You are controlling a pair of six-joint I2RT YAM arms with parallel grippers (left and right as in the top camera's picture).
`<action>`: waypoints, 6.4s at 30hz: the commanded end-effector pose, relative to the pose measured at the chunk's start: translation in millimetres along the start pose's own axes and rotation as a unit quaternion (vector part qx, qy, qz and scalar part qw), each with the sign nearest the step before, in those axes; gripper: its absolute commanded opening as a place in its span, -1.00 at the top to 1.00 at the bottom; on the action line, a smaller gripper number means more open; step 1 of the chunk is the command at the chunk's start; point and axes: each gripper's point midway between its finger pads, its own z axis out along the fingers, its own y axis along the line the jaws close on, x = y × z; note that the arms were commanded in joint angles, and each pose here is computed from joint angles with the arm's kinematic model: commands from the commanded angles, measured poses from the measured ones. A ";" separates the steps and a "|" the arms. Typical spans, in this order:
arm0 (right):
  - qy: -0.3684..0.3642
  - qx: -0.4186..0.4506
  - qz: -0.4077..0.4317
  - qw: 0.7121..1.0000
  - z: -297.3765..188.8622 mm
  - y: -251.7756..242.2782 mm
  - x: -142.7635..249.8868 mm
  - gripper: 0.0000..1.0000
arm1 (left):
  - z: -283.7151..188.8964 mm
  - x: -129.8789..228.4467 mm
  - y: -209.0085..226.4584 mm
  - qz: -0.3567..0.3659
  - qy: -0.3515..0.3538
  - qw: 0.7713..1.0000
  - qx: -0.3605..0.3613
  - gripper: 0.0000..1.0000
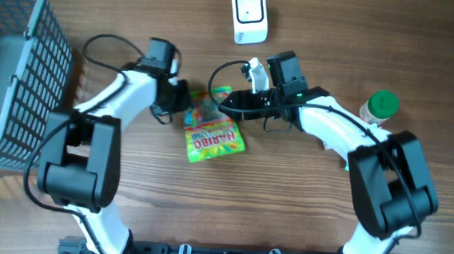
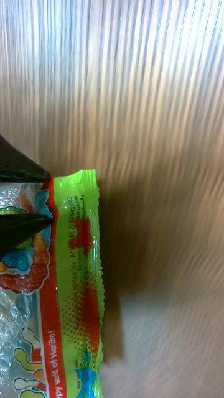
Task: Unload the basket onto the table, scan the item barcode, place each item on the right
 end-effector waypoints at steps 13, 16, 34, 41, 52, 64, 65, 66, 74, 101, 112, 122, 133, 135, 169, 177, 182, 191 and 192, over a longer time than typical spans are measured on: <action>0.064 -0.062 0.175 0.981 15.6 -26.2 35.0 -0.43 | 22.7 37.1 -18.1 0.055 0.050 0.997 -0.011 0.73; 0.068 -0.070 0.166 0.981 24.8 -21.4 38.9 -0.40 | 22.9 37.1 -18.1 0.055 0.050 0.997 -0.011 0.73; 0.003 -0.028 0.065 0.998 15.7 1.4 7.3 0.90 | -29.9 2.4 -5.7 0.037 0.005 0.999 -0.031 0.84; -0.103 0.193 -0.010 0.976 -93.5 -2.6 -29.0 0.91 | -110.9 -28.7 12.3 -0.009 -0.082 0.997 -0.011 0.63; -0.130 0.529 -0.016 0.838 -209.1 -52.8 -2.7 0.91 | -110.8 -19.1 18.9 -0.029 -0.061 0.998 -0.017 0.58; -0.112 0.608 -0.120 0.776 -103.6 -44.7 11.5 0.91 | -109.6 -12.6 17.5 -0.026 -0.050 0.998 -0.021 0.56; -0.113 0.612 -0.132 0.771 -93.6 -43.5 13.3 0.91 | -109.6 -12.4 17.6 -0.026 -0.050 0.998 -0.021 0.56; -0.115 0.615 -0.144 0.766 -85.3 -41.3 15.0 0.91 | -109.6 -12.4 17.6 -0.026 -0.050 0.998 -0.021 0.56; -0.109 0.481 -0.164 0.854 0.5 2.3 34.4 0.56 | -109.6 -12.4 17.7 -0.026 -0.050 0.998 -0.021 0.49; 0.005 0.169 0.075 0.983 -82.9 6.9 26.5 0.72 | -71.8 22.6 -47.8 0.028 -0.011 0.999 0.024 0.87; 0.134 0.158 0.181 0.961 -24.1 -30.8 92.7 0.88 | -15.3 48.7 -79.3 0.087 0.023 0.996 0.008 0.79; 0.115 0.161 0.182 0.963 -34.8 -32.8 78.9 0.79 | 2.1 60.6 -65.0 0.081 0.051 0.995 -0.012 0.79; 0.093 0.108 0.154 0.978 -79.7 -16.4 60.2 0.28 | 2.3 90.7 -44.2 0.071 0.112 0.990 -0.048 0.74; 0.090 0.111 0.168 0.975 -89.3 -19.5 60.8 0.00 | 0.9 96.7 -47.3 0.068 0.126 0.989 -0.037 0.78; 0.045 0.048 0.271 0.960 -60.2 -52.4 98.0 -0.27 | 27.6 43.5 -72.6 0.076 0.083 0.994 0.001 0.91; -0.003 0.016 0.294 0.956 -48.0 -57.2 101.9 -0.28 | 27.6 49.0 -71.4 0.077 0.092 0.993 -0.004 0.89; -0.020 0.009 0.281 0.959 -47.2 -56.8 94.3 -0.29 | 27.6 49.0 -71.4 0.077 0.092 0.993 -0.004 0.89; -0.028 0.003 0.280 0.960 -43.8 -51.3 88.4 -0.29 | 27.4 50.4 -71.8 0.077 0.095 0.993 -0.003 0.88; -0.031 0.000 0.277 0.960 -42.8 -49.4 86.4 -0.29 | 27.3 51.3 -71.6 0.077 0.096 0.992 -0.004 0.88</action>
